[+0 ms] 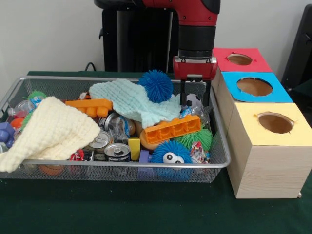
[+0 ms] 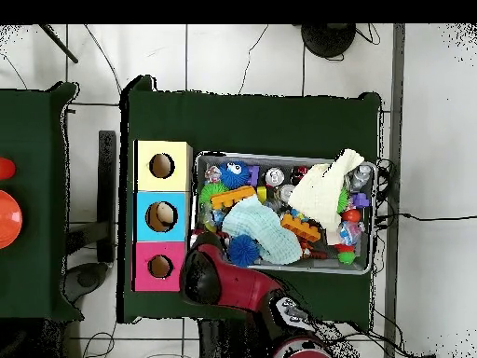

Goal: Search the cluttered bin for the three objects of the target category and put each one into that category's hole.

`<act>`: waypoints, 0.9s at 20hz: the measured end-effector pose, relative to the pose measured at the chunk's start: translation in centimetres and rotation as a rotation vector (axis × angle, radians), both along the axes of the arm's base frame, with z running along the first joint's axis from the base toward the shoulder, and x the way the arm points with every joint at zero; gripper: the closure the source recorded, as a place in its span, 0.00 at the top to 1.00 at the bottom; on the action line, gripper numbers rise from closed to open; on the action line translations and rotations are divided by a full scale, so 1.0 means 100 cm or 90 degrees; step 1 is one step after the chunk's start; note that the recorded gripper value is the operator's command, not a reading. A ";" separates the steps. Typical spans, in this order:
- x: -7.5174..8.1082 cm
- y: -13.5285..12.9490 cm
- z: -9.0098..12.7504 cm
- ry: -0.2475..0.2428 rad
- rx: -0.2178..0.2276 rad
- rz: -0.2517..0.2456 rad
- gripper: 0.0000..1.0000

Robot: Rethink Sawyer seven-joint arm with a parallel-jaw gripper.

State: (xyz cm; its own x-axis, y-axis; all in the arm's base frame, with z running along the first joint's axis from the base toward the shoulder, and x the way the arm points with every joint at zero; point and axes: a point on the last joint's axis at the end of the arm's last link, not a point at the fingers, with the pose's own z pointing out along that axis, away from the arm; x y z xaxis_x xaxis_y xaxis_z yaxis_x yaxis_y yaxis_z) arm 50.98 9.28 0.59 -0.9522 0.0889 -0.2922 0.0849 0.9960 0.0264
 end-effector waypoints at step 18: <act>0.000 0.008 0.001 -0.001 0.001 0.009 1.00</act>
